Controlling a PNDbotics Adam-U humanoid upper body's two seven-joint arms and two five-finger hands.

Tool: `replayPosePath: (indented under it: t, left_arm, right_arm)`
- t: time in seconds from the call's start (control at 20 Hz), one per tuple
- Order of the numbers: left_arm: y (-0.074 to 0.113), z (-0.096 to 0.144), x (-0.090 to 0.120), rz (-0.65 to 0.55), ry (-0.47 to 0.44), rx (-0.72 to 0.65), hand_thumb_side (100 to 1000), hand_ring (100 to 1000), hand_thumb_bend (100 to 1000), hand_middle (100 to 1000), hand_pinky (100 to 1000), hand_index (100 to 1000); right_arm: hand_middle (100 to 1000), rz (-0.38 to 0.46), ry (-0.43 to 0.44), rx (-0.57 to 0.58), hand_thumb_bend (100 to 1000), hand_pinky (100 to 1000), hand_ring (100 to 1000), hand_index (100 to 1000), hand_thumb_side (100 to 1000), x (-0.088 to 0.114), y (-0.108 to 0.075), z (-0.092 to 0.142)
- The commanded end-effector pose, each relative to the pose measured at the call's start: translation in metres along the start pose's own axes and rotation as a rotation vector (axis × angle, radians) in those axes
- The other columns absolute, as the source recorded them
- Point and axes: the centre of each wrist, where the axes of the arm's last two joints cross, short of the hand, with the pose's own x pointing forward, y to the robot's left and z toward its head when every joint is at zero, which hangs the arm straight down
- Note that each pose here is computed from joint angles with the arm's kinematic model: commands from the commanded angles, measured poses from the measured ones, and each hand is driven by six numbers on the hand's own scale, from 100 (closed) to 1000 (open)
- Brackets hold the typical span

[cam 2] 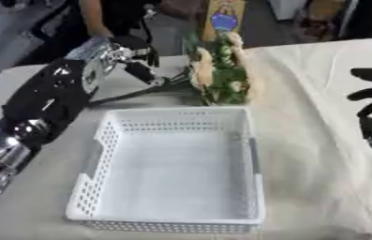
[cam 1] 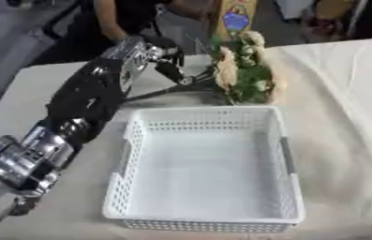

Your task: Pick up objects on the table and place them in the box.

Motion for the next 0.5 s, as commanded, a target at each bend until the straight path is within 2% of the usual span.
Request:
replayPosePath:
  t: [0.05, 0.15, 0.5]
  left_arm:
    - [0.010, 0.005, -0.013, -0.004, 0.041, 0.046, 726, 801, 934, 713, 906, 794]
    - [0.007, 0.004, -0.014, 0.002, 0.057, 0.052, 723, 801, 928, 713, 906, 799]
    - [-0.016, -0.006, -0.020, 0.077, 0.203, 0.093, 719, 794, 897, 714, 893, 801]
  right_arm:
    - [983, 0.036, -0.034, 0.004, 100, 669, 825, 1000, 303, 0.009, -0.008, -0.004]
    - [982, 0.038, -0.041, 0.005, 100, 669, 824, 1000, 301, 0.010, -0.008, -0.006]
    - [982, 0.046, -0.094, 0.009, 100, 670, 824, 1000, 296, 0.017, -0.009, -0.016]
